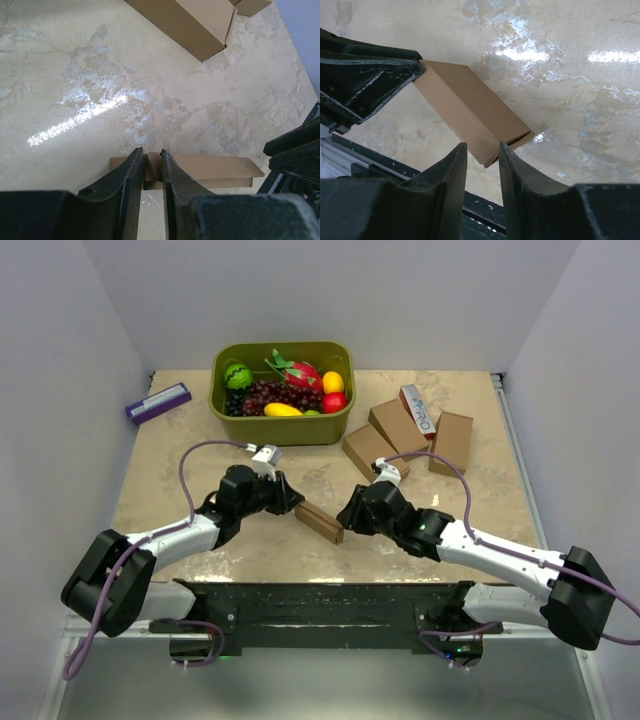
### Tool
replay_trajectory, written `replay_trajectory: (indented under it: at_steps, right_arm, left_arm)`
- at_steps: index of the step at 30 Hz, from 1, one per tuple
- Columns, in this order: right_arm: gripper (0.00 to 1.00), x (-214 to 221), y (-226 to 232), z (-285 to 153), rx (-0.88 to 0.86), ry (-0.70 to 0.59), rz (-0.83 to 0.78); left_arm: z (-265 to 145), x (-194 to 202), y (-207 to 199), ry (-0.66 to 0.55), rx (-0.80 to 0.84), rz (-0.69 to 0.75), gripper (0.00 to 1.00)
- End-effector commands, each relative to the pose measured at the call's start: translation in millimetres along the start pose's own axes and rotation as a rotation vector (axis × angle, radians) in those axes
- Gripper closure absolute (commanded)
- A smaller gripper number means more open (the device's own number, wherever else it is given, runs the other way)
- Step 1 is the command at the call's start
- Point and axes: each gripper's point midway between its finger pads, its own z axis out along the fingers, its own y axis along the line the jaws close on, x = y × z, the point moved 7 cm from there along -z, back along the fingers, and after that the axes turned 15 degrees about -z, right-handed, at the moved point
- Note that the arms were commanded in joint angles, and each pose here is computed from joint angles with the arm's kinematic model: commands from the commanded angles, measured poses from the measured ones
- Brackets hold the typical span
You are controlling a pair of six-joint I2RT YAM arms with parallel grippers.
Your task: Fold the paper box
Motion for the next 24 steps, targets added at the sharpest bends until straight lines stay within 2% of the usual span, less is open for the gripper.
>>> replay_trajectory:
  at_steps: [1,9,24]
  right_arm:
    - [0.67,-7,8,-5,-0.049,-0.021,0.036]
    - [0.7,3,6,-3,-0.069,0.008,0.052]
    - [0.69,10,14,-2,-0.107,0.023,0.06]
  left_arm:
    - [-7,36,29,0.138,-0.131,-0.046,0.76]
    - [-6,37,29,0.141,-0.13,-0.047,0.77]
    - [-4,36,29,0.142,-0.131,-0.048,0.77]
